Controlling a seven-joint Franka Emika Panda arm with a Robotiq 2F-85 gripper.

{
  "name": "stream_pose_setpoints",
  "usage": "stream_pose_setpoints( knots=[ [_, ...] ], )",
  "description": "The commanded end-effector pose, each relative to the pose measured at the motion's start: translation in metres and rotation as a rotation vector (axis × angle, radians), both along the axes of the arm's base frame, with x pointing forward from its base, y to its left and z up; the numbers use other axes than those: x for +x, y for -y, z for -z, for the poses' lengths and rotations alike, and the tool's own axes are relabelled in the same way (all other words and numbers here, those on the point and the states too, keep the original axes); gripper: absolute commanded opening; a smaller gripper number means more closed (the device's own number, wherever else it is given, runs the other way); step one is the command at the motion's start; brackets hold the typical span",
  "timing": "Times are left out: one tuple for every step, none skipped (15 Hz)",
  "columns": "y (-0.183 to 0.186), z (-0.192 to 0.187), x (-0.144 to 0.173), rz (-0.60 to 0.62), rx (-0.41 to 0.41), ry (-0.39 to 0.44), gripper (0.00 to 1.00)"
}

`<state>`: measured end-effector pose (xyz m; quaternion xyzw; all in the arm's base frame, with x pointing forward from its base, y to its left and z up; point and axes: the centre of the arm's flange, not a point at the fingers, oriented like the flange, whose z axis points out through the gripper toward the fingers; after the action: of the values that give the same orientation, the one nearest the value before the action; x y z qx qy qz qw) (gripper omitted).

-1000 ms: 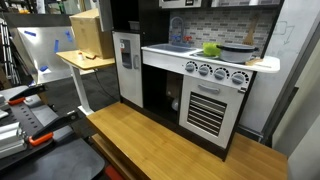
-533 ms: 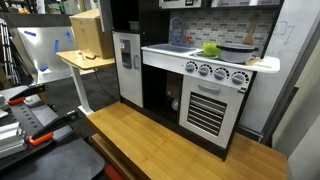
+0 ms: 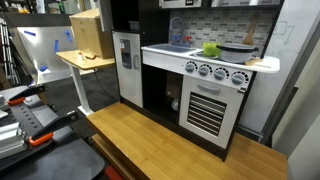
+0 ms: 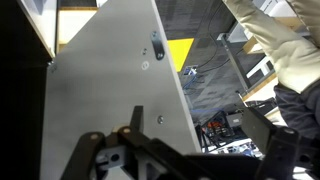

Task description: Open the top cabinet on the left

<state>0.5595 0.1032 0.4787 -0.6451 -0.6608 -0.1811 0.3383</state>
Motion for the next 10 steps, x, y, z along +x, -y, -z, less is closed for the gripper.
stream_pose_setpoints(
  knots=[
    [-0.040, -0.014, -0.015, -0.119, -0.033, 0.022, 1.00],
    [-0.053, -0.019, -0.023, -0.190, -0.030, 0.022, 1.00],
    [-0.063, -0.023, -0.029, -0.235, -0.032, 0.024, 1.00],
    [-0.071, -0.027, -0.034, -0.281, -0.027, 0.022, 1.00],
    [-0.077, -0.030, -0.039, -0.326, -0.021, 0.019, 1.00],
    [-0.081, -0.032, -0.042, -0.352, -0.020, 0.016, 1.00],
    [-0.081, -0.033, -0.043, -0.365, -0.019, 0.016, 1.00],
    [-0.079, -0.033, -0.042, -0.359, -0.023, 0.020, 1.00],
    [-0.073, -0.033, -0.038, -0.324, -0.026, 0.024, 1.00],
    [-0.065, -0.033, -0.035, -0.279, -0.036, 0.032, 1.00]
  ],
)
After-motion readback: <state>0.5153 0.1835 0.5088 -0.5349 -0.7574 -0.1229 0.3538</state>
